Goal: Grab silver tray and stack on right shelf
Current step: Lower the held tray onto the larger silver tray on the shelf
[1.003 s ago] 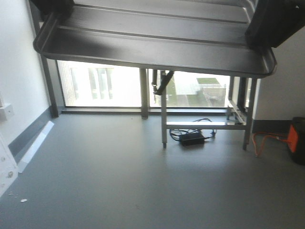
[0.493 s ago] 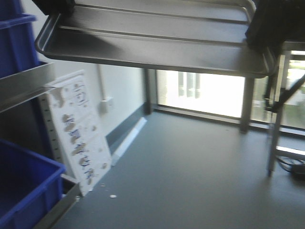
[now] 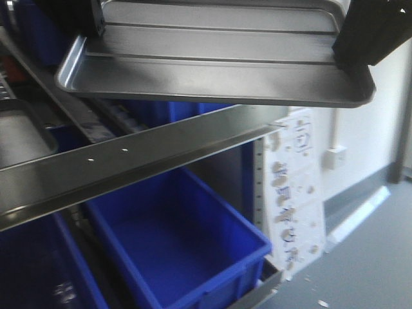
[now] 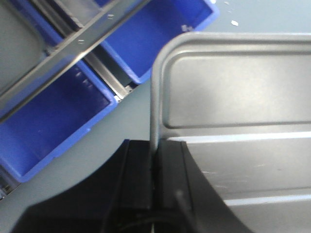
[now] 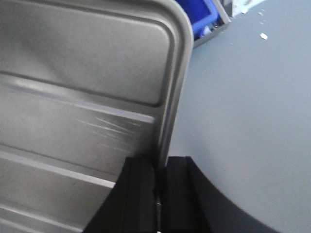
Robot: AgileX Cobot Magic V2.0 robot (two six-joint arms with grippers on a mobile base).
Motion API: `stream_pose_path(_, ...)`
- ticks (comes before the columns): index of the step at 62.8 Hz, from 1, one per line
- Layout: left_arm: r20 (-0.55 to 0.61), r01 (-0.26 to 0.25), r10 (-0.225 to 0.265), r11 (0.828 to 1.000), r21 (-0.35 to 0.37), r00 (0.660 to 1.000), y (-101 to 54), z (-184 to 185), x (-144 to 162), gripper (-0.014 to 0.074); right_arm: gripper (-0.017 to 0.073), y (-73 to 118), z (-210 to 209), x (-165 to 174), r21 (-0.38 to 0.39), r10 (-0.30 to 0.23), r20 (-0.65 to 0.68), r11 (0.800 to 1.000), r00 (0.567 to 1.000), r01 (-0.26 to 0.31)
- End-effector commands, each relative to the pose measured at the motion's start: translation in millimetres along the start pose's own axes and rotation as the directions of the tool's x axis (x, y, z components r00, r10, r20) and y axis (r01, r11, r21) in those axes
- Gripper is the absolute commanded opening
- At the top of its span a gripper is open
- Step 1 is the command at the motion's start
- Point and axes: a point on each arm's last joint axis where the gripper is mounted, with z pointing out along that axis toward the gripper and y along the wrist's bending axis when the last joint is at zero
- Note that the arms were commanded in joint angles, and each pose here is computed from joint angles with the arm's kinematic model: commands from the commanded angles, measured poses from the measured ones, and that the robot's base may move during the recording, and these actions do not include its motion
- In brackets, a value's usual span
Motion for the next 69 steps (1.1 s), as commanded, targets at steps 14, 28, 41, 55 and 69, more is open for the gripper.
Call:
stream_pose_path(14,0.051,-0.010,0.010,1.000,0.017,0.999,-6.7,0.9,-9.6,-0.0093,0.0057,3.0,-16.3,-11.6,-0.032,-0.029,0.105,0.999,0.994,0.033)
stream_pose_path(28,0.004,-0.025,0.025,1.000,-0.011,1.000,-12.7,22.5,-7.8,-0.0093,0.0057,3.0,-16.3,-11.6,-0.032,-0.029,0.105,0.999,0.994,0.033)
stream_pose_path(41,-0.035,-0.039,0.037,0.999,-0.033,0.999,-17.1,40.2,-5.6,-0.0093,0.0057,3.0,-16.3,-11.6,-0.032,-0.029,0.105,0.999,0.994,0.033)
stream_pose_path(55,-0.065,-0.042,0.040,0.998,-0.040,0.997,-21.4,53.4,-4.2,-0.0093,0.0057,3.0,-16.3,-11.6,-0.032,-0.029,0.105,0.999,0.994,0.033)
stream_pose_path(69,-0.087,-0.041,0.035,0.996,-0.076,0.996,-18.8,47.0,-6.6,-0.0093,0.0057,3.0,-16.3,-11.6,-0.032,-0.029,0.105,0.999,0.994,0.033)
